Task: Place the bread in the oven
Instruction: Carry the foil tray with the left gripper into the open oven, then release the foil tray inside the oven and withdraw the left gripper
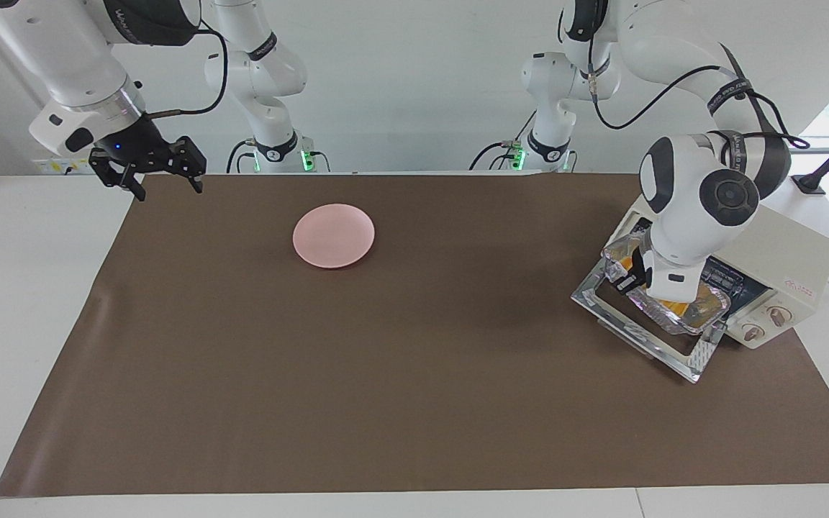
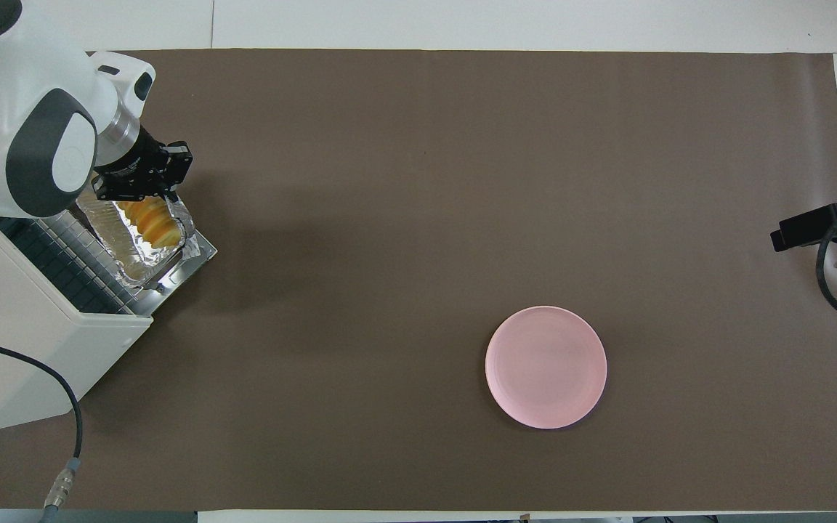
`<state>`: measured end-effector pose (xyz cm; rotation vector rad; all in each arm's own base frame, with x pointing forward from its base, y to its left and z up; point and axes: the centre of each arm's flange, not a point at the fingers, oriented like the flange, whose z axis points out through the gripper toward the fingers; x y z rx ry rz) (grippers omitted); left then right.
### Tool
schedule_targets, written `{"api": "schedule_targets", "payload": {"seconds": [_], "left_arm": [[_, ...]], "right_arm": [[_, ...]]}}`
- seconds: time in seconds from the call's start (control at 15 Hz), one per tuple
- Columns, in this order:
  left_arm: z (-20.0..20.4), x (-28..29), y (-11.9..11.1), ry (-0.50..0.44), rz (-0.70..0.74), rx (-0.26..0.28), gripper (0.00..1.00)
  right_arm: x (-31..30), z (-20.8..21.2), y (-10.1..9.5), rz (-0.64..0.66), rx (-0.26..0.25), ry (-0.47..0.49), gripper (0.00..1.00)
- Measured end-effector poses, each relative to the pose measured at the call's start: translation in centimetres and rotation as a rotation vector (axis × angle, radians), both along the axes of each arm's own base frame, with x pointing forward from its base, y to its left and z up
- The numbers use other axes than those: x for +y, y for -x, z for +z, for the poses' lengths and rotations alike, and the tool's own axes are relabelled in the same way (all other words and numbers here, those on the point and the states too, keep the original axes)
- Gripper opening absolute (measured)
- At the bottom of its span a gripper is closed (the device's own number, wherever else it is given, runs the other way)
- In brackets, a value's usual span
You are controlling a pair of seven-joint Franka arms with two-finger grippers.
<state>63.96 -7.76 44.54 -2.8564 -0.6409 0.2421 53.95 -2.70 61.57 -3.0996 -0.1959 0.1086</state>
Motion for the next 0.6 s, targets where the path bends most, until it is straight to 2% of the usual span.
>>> {"api": "schedule_targets", "payload": {"seconds": [0.27, 0.6], "left_arm": [[-0.6, 0.8, 0.2, -0.027, 0.004, 0.020, 0.02], [-2.6, 2.5, 1.2, -0.068, 0.020, 0.077, 0.02]], "right_arm": [[0.0, 0.0, 0.0, 0.000, 0.000, 0.000, 1.00], [0.0, 0.0, 0.0, 0.000, 0.001, 0.000, 1.00]]}}
